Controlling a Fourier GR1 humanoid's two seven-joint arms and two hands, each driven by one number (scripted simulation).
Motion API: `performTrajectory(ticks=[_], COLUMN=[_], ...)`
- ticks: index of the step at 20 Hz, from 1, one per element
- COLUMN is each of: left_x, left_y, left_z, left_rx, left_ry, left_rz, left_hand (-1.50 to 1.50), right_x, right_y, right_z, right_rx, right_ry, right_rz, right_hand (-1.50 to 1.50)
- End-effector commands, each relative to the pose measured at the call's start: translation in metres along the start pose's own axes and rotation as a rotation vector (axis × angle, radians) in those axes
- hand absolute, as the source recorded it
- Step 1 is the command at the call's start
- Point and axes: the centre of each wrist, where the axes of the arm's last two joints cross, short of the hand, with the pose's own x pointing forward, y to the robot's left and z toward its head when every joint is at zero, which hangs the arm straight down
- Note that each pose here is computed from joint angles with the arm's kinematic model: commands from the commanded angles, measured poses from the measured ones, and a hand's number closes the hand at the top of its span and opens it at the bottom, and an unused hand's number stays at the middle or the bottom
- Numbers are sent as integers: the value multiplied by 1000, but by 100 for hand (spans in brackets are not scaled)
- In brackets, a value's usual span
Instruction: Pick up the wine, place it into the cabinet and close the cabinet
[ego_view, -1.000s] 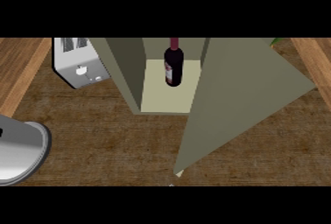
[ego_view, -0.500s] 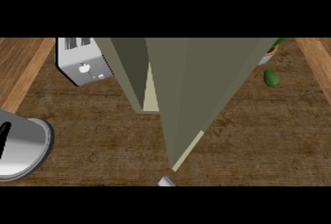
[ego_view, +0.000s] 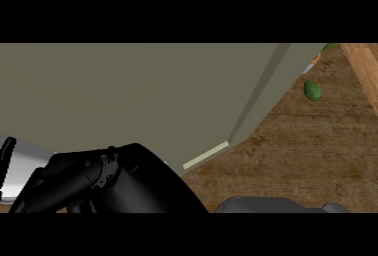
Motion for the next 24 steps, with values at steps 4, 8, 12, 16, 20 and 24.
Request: performTrajectory(ticks=[4,8,12,16,20,24], left_x=[0,-6,-9,-9,10,11], left_y=[3,2,-7,0,9,1], left_z=[-9,-4,-15,-14,-21,-24], left_rx=[9,33,16,19,19,25], left_ry=[8,-21,-31,-27,-12,-9], left_rz=[-17,-1,-8,-31,-39,-24], left_hand=[-150,-150,-150,-150,-150,-150], right_x=[18,13,-17,-32,-23,-55], right_y=[-23,-38,-55,-96,-116,-125], right_z=[-76,-102,-117,-130,-132,-126], right_rx=[-60,-121,-156,-170,-188,-204], right_ry=[-38,-18,10,40,38,47], right_rz=[135,176,177,165,182,225], right_hand=[150,150,150,150,150,150])
